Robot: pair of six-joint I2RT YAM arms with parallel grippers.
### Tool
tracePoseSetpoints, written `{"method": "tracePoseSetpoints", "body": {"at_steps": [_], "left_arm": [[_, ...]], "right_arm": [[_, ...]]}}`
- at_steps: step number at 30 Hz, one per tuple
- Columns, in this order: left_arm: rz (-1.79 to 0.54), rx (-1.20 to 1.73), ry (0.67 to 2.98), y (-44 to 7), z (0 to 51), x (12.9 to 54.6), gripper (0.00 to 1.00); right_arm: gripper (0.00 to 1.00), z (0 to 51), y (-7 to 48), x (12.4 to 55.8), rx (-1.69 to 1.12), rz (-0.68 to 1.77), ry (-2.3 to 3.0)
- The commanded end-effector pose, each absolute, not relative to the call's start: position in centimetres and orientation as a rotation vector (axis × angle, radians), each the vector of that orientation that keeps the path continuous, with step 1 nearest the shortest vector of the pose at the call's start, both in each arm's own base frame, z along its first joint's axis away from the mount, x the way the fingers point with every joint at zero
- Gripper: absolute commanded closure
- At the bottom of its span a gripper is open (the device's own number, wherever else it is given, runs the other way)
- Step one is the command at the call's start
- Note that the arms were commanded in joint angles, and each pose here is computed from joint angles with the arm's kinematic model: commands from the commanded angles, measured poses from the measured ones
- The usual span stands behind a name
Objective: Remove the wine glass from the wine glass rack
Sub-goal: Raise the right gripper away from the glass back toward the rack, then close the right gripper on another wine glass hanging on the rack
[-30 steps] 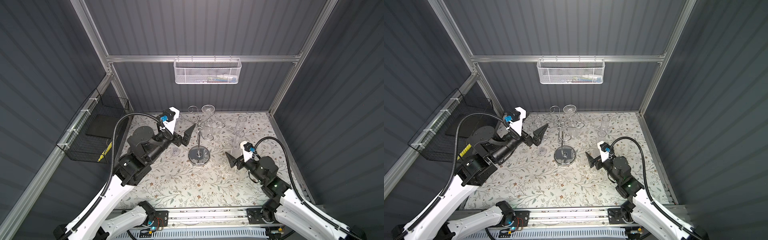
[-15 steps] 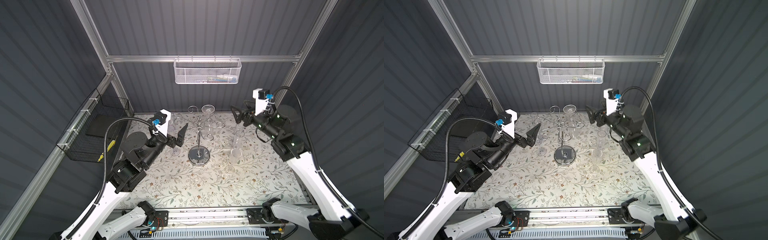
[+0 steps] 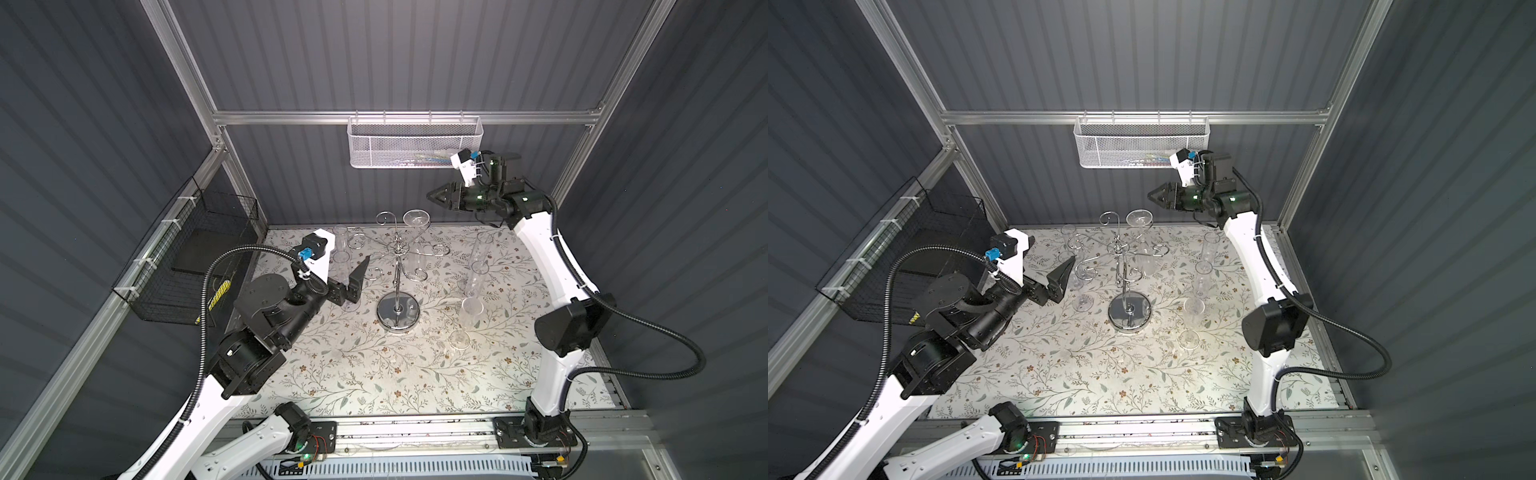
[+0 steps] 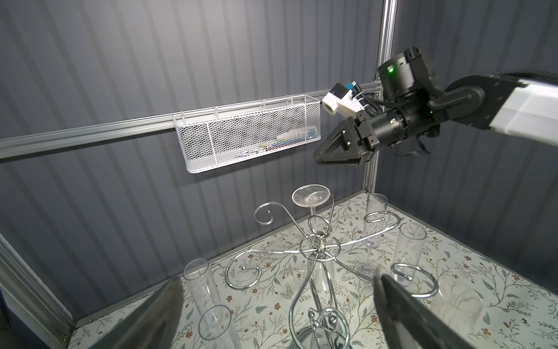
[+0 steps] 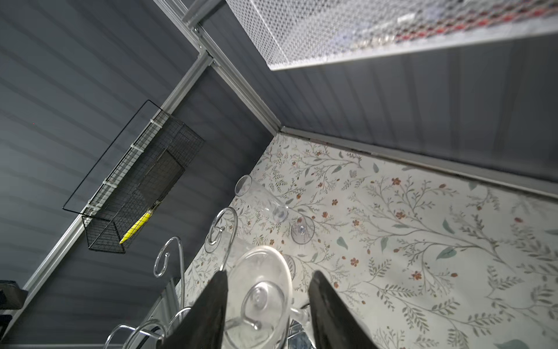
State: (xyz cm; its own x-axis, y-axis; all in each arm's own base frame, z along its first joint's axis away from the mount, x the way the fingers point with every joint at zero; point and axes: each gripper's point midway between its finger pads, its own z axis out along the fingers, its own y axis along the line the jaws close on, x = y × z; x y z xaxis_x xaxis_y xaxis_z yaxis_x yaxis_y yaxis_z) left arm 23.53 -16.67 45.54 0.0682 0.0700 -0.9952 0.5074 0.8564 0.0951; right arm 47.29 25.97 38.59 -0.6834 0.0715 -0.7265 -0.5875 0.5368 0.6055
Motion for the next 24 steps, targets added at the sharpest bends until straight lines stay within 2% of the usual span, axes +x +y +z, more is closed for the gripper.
{"method": "tracePoseSetpoints", "body": {"at_steps": [1,13,24], "left_arm": [[-0.354,0.467,1.493,-16.3,45.3,23.3,0.0],[-0.377,0.464,1.5,-16.6,44.9,23.4,0.0],[-0.391,0.466,1.494,-16.6,45.0,23.1,0.0]], "right_arm": [[0.56,38.6,26.8,46.1,-0.418,1.304,2.102],[0.6,36.5,28.2,46.1,-0.438,1.405,2.153],[0.72,36.1,28.3,45.7,-0.459,1.395,2.165]]}}
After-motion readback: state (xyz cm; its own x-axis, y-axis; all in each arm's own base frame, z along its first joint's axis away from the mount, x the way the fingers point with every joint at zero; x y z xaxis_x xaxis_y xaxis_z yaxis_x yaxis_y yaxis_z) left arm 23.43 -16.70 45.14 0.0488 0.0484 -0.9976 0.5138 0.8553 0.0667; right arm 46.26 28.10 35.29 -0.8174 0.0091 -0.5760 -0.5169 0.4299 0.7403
